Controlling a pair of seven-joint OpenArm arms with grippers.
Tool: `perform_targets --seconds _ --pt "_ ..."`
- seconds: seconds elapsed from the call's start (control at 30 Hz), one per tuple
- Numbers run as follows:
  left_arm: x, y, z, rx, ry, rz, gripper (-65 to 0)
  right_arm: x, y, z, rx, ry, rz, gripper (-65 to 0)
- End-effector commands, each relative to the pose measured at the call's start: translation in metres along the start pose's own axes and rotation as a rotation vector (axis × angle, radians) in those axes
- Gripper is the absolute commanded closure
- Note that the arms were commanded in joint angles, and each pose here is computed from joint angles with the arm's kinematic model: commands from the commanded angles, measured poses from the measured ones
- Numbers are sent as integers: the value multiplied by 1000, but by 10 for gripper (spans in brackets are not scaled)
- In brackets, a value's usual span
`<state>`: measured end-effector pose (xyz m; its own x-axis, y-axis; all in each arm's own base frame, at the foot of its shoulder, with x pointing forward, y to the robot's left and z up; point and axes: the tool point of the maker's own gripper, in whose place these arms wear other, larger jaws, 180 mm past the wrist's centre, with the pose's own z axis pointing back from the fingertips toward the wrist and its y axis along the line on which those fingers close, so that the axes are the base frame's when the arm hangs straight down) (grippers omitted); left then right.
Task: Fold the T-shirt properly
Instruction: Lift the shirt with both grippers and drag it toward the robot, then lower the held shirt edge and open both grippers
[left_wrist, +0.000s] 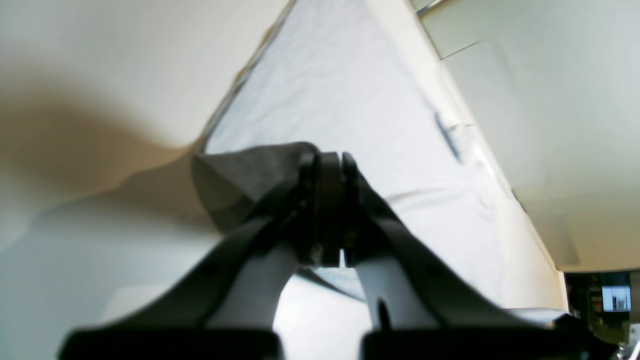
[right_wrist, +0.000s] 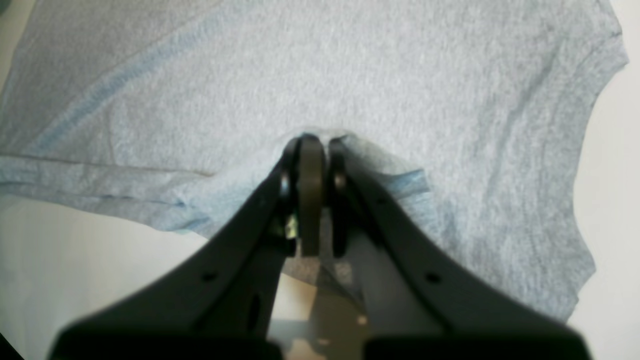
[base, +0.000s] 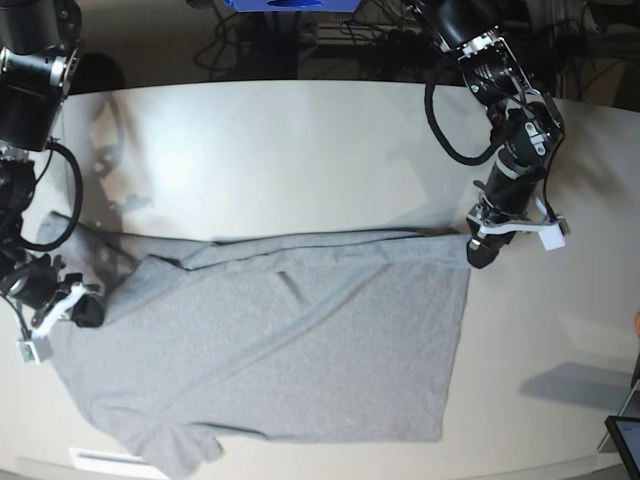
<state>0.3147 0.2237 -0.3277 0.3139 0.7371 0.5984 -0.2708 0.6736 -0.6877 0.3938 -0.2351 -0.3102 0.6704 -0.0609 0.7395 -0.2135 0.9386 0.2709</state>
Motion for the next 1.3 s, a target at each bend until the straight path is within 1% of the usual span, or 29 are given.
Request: perform_targets --seconds 0.0,0.07,0.27,0.5,0.8,0.93,1.1,1.17,1.27 --pt "18 -8 2 -32 -55 -9 0 28 -1 9 0 -73 29 -3" --pt "22 -3 4 -19 -69 -1 0 28 -1 8 1 -73 28 -3" --pt "26 -3 3 -18 -82 1 0 28 -1 8 1 -73 27 -3" --pt "29 13 -7 10 -87 63 0 27 -1 8 1 -72 26 -3" --pt "43 5 -12 -11 -111 51 0 25 -2 7 -1 -67 18 -3" --pt "38 9 -20 -6 -94 75 0 19 -7 -1 4 -58 -16 -3" --pt "33 12 -26 -3 -78 96 0 9 2 -16 28 -20 23 -3" --pt "38 9 -29 -11 -94 101 0 4 2 -21 33 -15 19 -3" --pt "38 17 -35 2 -88 113 0 -3 -1 -25 32 -2 -3 -3"
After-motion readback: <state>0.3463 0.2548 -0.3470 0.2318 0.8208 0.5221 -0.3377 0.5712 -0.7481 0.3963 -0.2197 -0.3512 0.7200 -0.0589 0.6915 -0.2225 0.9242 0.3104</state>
